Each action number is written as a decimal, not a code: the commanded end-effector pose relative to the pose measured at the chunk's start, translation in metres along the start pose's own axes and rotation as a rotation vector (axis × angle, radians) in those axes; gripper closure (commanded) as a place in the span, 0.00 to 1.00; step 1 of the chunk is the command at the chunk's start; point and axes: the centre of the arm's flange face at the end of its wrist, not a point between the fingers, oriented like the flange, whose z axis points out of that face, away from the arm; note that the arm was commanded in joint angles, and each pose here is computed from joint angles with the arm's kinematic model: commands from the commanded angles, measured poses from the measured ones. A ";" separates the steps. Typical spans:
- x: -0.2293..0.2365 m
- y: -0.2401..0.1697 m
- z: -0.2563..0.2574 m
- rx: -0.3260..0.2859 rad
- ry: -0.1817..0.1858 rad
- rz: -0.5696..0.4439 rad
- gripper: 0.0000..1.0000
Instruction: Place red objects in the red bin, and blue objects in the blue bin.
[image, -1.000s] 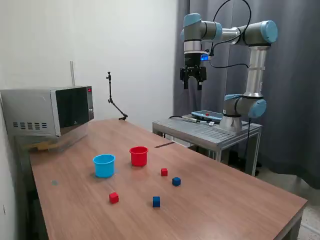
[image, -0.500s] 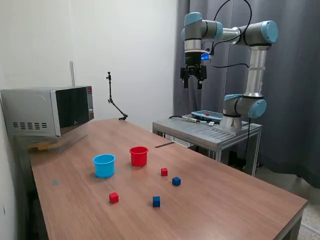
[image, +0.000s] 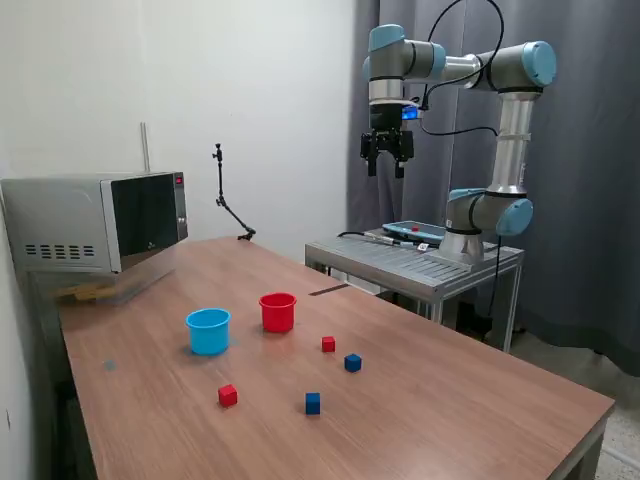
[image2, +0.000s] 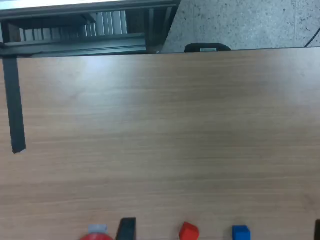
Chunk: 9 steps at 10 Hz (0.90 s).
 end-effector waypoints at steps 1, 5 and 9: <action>0.000 0.000 -0.001 -0.001 0.000 0.001 0.00; 0.000 0.000 -0.001 -0.003 0.000 0.001 0.00; 0.000 0.000 -0.002 -0.004 0.001 0.000 0.00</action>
